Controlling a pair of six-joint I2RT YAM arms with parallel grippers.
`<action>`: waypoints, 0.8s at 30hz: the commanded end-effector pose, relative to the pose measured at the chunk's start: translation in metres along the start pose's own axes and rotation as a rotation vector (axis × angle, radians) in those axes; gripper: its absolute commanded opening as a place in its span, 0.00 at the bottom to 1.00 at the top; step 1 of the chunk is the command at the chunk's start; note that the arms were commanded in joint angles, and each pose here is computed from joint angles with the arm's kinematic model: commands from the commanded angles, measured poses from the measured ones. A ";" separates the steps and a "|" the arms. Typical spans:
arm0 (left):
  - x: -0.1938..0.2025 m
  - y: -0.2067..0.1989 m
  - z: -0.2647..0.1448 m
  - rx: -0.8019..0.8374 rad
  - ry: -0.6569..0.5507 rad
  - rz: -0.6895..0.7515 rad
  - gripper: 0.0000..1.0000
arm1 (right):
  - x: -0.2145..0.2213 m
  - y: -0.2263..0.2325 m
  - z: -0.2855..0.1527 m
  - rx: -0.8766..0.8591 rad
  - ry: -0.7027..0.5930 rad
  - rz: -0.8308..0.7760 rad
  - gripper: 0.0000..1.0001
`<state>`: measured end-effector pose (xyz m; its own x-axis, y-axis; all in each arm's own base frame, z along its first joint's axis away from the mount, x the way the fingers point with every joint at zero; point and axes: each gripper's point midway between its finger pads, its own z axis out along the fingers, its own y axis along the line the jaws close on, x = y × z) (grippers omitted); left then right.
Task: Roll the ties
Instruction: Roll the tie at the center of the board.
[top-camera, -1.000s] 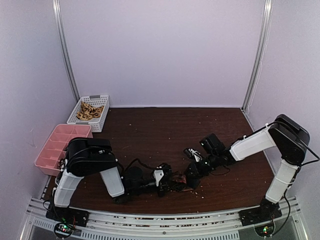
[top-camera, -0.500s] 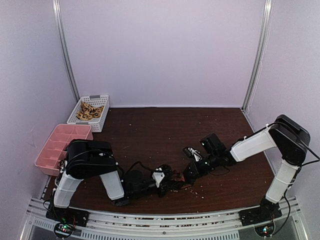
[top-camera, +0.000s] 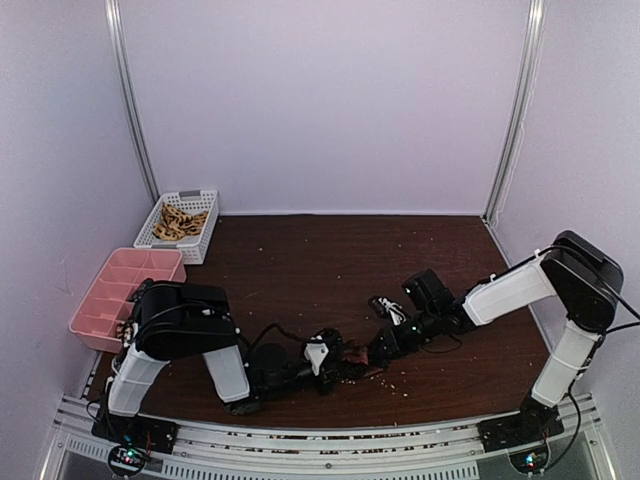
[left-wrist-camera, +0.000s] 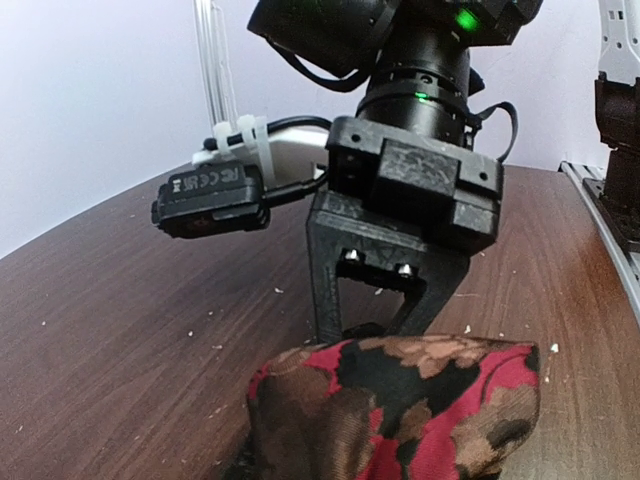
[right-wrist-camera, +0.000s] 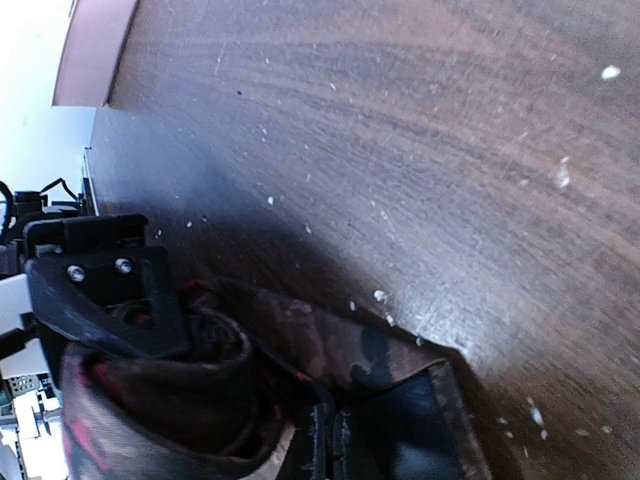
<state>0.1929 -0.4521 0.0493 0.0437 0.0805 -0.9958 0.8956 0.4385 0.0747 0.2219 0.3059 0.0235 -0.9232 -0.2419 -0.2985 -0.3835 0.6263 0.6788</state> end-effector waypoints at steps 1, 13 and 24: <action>0.005 0.042 -0.023 -0.179 0.057 -0.006 0.09 | 0.036 -0.072 0.000 0.245 0.066 0.121 0.00; 0.019 0.058 -0.020 -0.288 0.190 0.033 0.07 | 0.041 -0.084 0.001 0.297 0.087 0.112 0.00; 0.062 0.027 -0.028 -0.144 0.346 0.095 0.07 | 0.026 -0.055 -0.006 0.194 0.047 0.104 0.11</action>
<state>0.2075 -0.4410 0.0436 -0.0071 0.2070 -0.9783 0.8357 0.5384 0.1079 0.2275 0.3119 0.0172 -0.9057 -0.2539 -0.3395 -0.4225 0.6079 0.6723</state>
